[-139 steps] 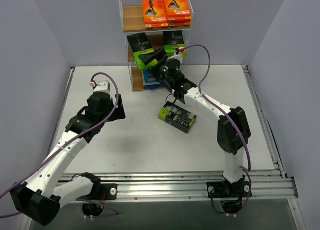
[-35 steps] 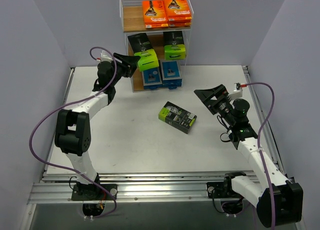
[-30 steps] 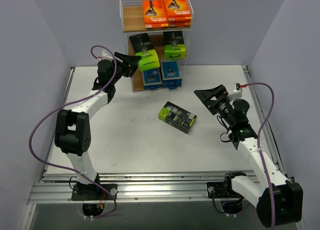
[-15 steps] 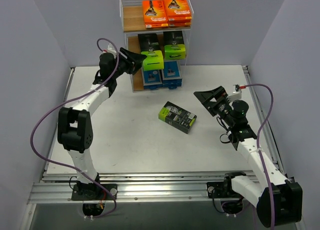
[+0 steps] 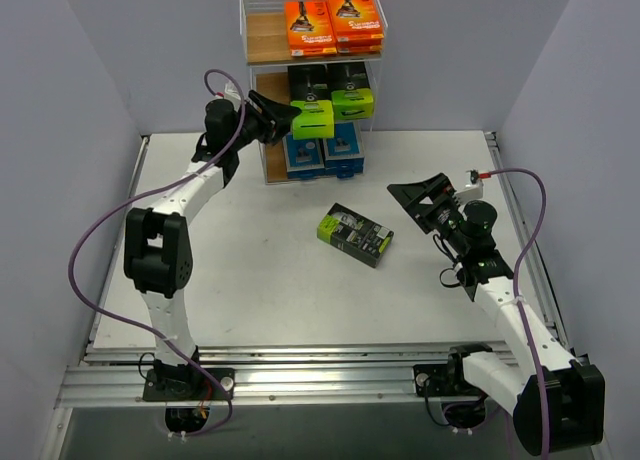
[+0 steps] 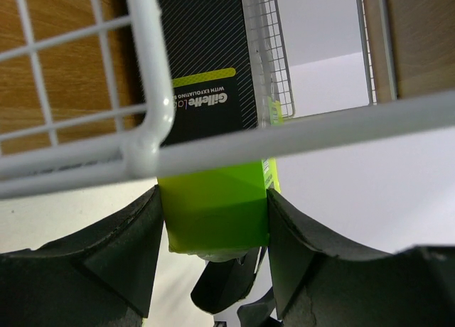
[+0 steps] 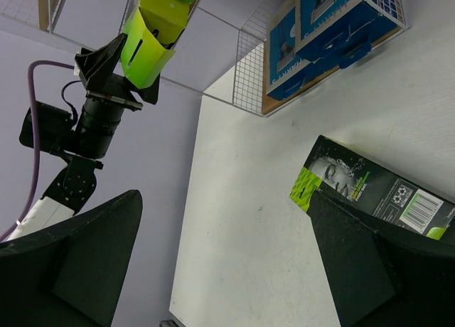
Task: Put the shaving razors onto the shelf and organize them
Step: Place the shaving razor onto shelf
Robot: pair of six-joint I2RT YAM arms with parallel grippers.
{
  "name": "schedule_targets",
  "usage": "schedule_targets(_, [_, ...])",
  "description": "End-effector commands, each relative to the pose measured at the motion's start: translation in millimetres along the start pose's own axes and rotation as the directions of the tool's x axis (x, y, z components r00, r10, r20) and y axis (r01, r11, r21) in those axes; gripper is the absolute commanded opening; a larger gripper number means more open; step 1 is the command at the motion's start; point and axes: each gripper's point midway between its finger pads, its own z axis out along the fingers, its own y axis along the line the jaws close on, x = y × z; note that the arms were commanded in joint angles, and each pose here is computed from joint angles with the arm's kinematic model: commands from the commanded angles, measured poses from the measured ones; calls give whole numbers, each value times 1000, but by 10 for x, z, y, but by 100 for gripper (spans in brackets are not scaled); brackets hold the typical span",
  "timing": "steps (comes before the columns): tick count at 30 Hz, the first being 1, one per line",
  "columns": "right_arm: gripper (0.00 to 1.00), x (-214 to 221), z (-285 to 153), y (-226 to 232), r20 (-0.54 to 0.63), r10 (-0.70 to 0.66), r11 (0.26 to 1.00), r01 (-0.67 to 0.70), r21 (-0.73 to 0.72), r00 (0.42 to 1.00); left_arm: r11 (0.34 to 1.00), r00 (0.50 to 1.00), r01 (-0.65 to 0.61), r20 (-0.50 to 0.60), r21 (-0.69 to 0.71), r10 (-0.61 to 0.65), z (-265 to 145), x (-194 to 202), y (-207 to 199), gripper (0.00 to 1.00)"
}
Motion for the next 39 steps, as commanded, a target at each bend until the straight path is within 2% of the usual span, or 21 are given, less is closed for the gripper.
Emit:
schedule_targets(1, [100, -81, -22, 114, 37, -37, 998, 38, -48, 999, 991, 996, -88, -5, 99, 89, 46, -21, -379, 48])
schedule_targets(24, [100, -82, 13, 51, 41, -34, 999, 36, -38, 999, 993, 996, -87, -24, 76, 89, 245, -57, -219, 59])
schedule_targets(31, [100, -70, 30, 9, 37, -34, 999, 35, -29, 999, 996, 997, -70, -6, 50, 71, 231, -60, -143, 78])
schedule_targets(32, [100, -66, 32, 6, 35, -34, 999, 35, -29, 999, 996, 997, -71, -4, 50, 71, 213, -66, -158, 92])
schedule_targets(33, [100, -68, 32, 4, 36, -34, 999, 35, -28, 999, 996, 997, -73, -1, 49, 73, 207, -61, -160, 97])
schedule_targets(39, [100, -49, 29, -10, 30, -31, 999, 32, -27, 999, 996, 997, -78, 13, 35, 77, 119, -72, -159, 94])
